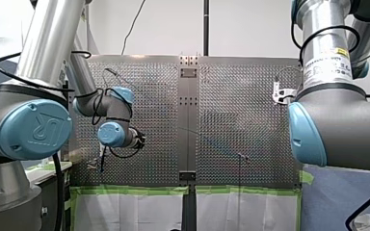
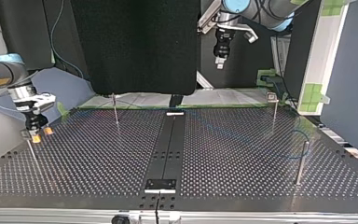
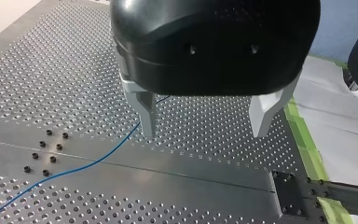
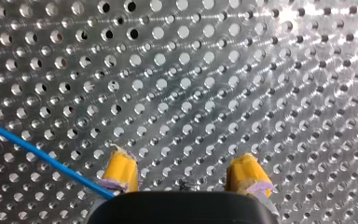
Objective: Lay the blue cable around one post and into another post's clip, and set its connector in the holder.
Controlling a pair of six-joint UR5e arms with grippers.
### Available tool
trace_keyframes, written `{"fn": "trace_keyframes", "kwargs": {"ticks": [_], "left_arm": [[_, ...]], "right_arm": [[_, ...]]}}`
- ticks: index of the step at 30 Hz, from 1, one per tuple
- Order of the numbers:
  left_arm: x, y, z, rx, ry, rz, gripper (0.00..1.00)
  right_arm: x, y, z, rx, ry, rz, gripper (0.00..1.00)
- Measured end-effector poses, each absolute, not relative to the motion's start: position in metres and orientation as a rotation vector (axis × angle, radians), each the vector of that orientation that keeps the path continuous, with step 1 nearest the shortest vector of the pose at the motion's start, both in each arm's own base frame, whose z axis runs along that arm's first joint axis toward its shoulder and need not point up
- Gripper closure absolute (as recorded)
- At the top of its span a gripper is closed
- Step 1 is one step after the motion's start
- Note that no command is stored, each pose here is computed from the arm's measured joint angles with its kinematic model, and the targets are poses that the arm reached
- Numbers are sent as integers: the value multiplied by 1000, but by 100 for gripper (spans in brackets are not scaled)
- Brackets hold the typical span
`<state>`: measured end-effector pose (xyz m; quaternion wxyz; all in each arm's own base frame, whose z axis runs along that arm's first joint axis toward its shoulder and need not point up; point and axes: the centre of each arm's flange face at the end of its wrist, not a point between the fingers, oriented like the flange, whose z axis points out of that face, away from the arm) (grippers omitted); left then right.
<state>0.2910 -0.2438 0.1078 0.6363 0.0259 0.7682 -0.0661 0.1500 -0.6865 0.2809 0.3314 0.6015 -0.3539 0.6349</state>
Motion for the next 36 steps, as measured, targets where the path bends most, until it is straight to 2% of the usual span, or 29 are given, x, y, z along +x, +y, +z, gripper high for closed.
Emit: {"fn": "trace_keyframes", "kwargs": {"ticks": [19,36], "left_arm": [[291,-244,108,58,1752,-151,0],[291,-243,108,58,1756,-150,0]], "right_arm": [[160,-681,278,1614,-920,1637,0],[169,-667,270,1706,-939,1550,0]]}}
